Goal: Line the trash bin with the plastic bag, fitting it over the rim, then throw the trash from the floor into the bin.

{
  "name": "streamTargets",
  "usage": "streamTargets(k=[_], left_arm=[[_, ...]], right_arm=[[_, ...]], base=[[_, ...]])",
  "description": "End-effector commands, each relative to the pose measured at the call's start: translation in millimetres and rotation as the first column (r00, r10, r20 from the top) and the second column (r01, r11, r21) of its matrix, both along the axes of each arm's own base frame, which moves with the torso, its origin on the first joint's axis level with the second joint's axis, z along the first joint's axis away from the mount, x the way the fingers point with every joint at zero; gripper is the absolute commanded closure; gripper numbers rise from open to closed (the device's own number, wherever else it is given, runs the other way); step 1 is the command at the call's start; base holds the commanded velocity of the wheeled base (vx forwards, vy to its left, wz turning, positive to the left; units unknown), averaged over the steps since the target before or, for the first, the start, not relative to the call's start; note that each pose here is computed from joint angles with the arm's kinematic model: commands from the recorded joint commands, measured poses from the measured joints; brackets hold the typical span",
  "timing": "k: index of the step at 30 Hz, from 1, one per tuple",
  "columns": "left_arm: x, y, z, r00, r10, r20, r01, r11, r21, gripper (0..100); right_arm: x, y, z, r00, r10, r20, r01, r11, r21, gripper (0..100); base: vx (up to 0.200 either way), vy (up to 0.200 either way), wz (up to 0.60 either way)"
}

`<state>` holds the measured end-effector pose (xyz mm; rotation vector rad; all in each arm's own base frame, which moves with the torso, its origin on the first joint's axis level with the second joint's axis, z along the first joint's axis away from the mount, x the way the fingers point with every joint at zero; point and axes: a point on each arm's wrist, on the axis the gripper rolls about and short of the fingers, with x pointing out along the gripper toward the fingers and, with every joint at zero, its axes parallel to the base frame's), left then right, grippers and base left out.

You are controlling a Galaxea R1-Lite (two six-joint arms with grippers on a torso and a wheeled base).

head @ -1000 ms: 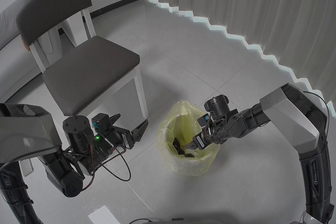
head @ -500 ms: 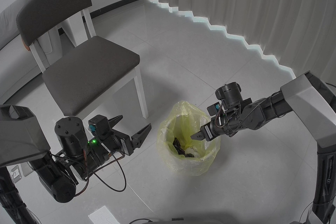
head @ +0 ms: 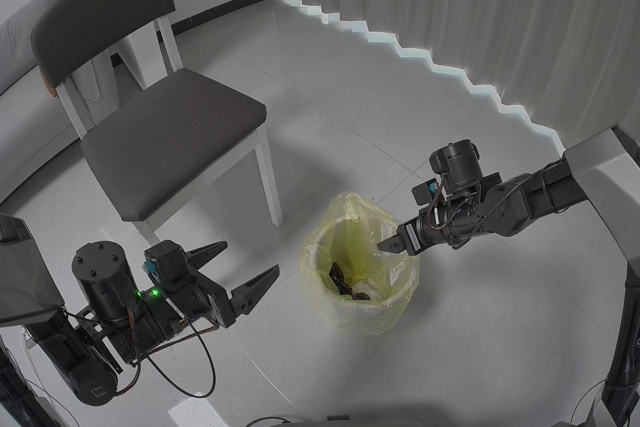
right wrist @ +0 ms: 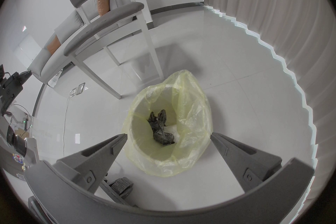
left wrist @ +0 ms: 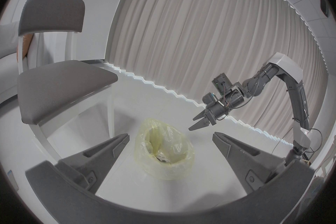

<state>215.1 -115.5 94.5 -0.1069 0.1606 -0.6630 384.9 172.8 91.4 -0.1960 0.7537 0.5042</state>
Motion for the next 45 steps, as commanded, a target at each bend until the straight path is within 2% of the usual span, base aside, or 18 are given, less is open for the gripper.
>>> streamTargets(k=[1,11,15,25,29,37,41,45], left_arm=[[6.2,2.5,6.4,0.999,0.020,0.037,-0.019,1.000,-0.023,0],[24.2,-5.3,0.4,0.999,0.023,0.036,-0.022,0.999,-0.028,0],[24.2,-8.0,-0.1,1.000,0.020,0.015,-0.019,0.998,-0.054,0],[18.8,-4.7,6.1,0.999,0.029,0.016,-0.028,0.997,-0.078,0],[12.9,-0.1,9.1,0.999,0.034,0.018,-0.033,0.996,-0.080,0],[6.7,3.4,12.2,0.999,0.037,0.021,-0.035,0.996,-0.084,0],[5.2,4.5,11.0,0.999,0.039,0.015,-0.037,0.996,-0.080,0],[3.7,5.6,11.5,0.999,0.041,0.006,-0.040,0.995,-0.091,0]], right_arm=[[4.5,-11.5,4.9,1.000,-0.025,0.017,0.025,1.000,0.002,0],[32.1,-13.6,-4.9,0.998,-0.057,0.038,0.056,0.998,0.016,0],[43.6,-9.2,-11.1,0.997,-0.057,0.045,0.056,0.998,0.020,0],[84.2,12.6,-54.7,0.998,-0.046,0.051,0.045,0.999,0.021,0],[101.5,24.5,-76.7,0.999,-0.041,0.005,0.041,0.999,0.000,0],[98.0,19.6,-147.0,0.989,-0.051,-0.140,0.041,0.997,-0.069,0],[96.9,16.6,-165.2,0.984,-0.058,-0.171,0.045,0.996,-0.082,0],[98.2,12.9,-164.6,0.982,-0.067,-0.174,0.054,0.995,-0.078,0]], base=[[0.200,0.000,0.00],[0.200,0.000,0.00],[0.200,0.000,0.00],[0.000,0.000,0.00],[0.000,0.000,0.00],[0.000,0.000,0.00],[0.000,0.000,0.00],[0.000,0.000,0.00]])
